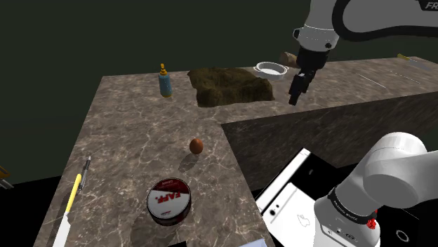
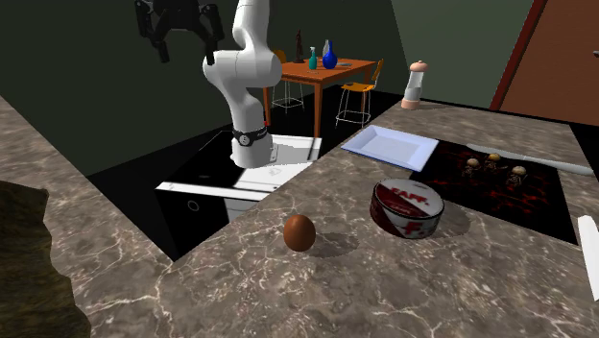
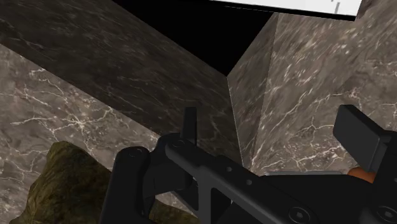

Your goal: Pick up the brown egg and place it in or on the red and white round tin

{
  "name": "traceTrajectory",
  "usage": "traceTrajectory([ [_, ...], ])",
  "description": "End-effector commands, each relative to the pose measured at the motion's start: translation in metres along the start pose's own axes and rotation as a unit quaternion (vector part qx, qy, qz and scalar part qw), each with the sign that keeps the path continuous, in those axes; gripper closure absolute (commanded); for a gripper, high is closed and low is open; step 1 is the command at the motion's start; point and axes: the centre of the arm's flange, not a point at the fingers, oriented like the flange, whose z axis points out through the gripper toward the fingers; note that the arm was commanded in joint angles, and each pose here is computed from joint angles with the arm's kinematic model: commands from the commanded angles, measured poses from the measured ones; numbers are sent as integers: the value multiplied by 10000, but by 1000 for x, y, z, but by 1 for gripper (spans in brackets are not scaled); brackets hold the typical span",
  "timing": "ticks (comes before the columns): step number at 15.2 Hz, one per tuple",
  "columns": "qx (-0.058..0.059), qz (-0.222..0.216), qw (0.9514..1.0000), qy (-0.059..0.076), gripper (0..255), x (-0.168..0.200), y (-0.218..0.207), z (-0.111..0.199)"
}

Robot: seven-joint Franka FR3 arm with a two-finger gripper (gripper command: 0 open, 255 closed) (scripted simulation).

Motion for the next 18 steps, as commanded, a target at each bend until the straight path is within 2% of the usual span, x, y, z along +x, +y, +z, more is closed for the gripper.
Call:
traceTrajectory([
  [1, 0, 0, 10000, 0, 0, 0, 0, 0],
  [18, 564, -83, 9976, 386, 0, 131, -120, 106],
])
